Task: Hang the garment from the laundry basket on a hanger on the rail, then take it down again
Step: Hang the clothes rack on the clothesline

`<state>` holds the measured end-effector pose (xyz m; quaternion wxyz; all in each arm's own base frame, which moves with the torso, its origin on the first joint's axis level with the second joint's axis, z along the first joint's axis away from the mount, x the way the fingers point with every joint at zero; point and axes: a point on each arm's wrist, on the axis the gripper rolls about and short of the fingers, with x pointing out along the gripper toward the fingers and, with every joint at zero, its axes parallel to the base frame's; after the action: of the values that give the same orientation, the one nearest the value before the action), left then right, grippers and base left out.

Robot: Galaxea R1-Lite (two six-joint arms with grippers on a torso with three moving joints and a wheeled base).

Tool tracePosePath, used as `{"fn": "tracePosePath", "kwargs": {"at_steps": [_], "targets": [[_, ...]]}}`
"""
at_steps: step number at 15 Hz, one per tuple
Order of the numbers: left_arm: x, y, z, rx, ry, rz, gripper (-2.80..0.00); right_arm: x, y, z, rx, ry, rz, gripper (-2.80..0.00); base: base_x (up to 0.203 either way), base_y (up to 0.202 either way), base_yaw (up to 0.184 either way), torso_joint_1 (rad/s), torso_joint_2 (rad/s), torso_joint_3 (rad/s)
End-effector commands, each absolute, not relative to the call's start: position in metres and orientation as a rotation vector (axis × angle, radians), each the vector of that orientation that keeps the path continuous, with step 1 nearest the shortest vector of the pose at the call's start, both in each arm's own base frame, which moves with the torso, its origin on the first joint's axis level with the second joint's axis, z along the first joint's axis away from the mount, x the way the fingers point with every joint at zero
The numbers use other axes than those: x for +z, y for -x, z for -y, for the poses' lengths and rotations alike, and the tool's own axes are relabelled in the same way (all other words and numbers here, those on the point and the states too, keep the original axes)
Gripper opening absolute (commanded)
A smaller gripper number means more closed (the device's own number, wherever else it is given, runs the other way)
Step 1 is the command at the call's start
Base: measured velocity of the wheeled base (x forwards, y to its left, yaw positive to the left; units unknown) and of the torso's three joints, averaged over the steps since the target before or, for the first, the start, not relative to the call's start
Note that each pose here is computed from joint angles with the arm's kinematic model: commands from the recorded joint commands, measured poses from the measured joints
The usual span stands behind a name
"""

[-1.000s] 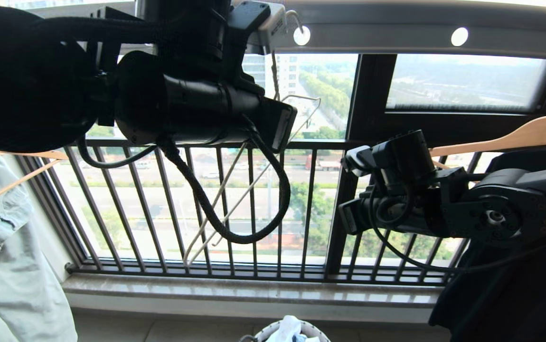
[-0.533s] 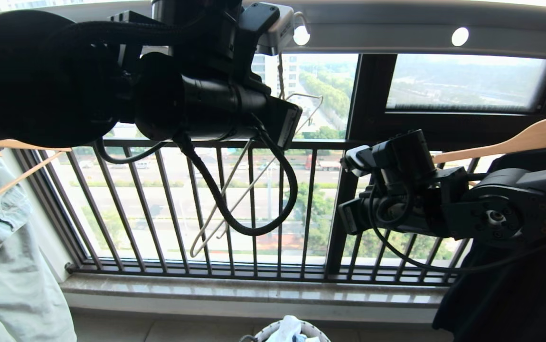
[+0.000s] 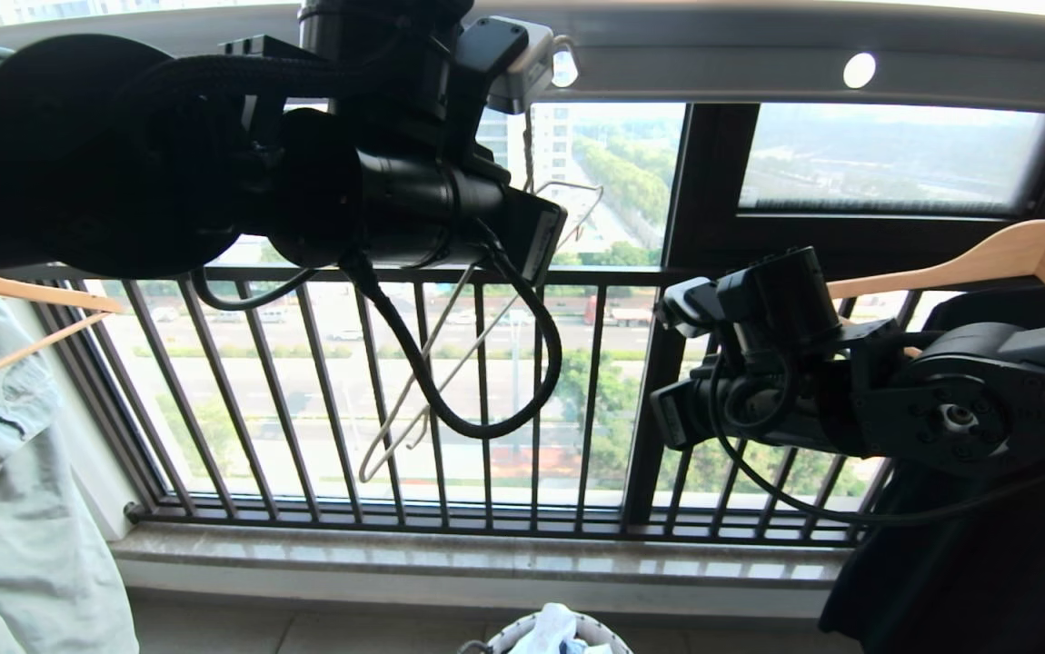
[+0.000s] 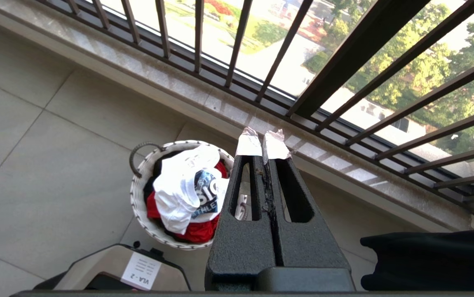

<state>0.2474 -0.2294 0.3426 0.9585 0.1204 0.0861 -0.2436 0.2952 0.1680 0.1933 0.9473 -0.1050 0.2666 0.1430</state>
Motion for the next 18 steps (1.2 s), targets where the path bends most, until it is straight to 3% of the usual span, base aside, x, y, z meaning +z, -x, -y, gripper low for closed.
{"fn": "tracePosePath", "kwargs": {"at_steps": [1, 18], "targets": [[0.344, -0.247, 0.228, -0.486, -0.244, -0.173, -2.8, 0.194, -0.295, -0.168, 0.291, 0.213, -0.54, -2.8, 0.0, 0.0, 0.0, 0.0, 0.0, 0.0], [0.331, -0.25, 0.227, -0.468, -0.276, -0.21, -2.8, 0.194, -0.295, -0.168, 0.29, 0.214, -0.539, -2.8, 0.0, 0.0, 0.0, 0.0, 0.0, 0.0]]}}
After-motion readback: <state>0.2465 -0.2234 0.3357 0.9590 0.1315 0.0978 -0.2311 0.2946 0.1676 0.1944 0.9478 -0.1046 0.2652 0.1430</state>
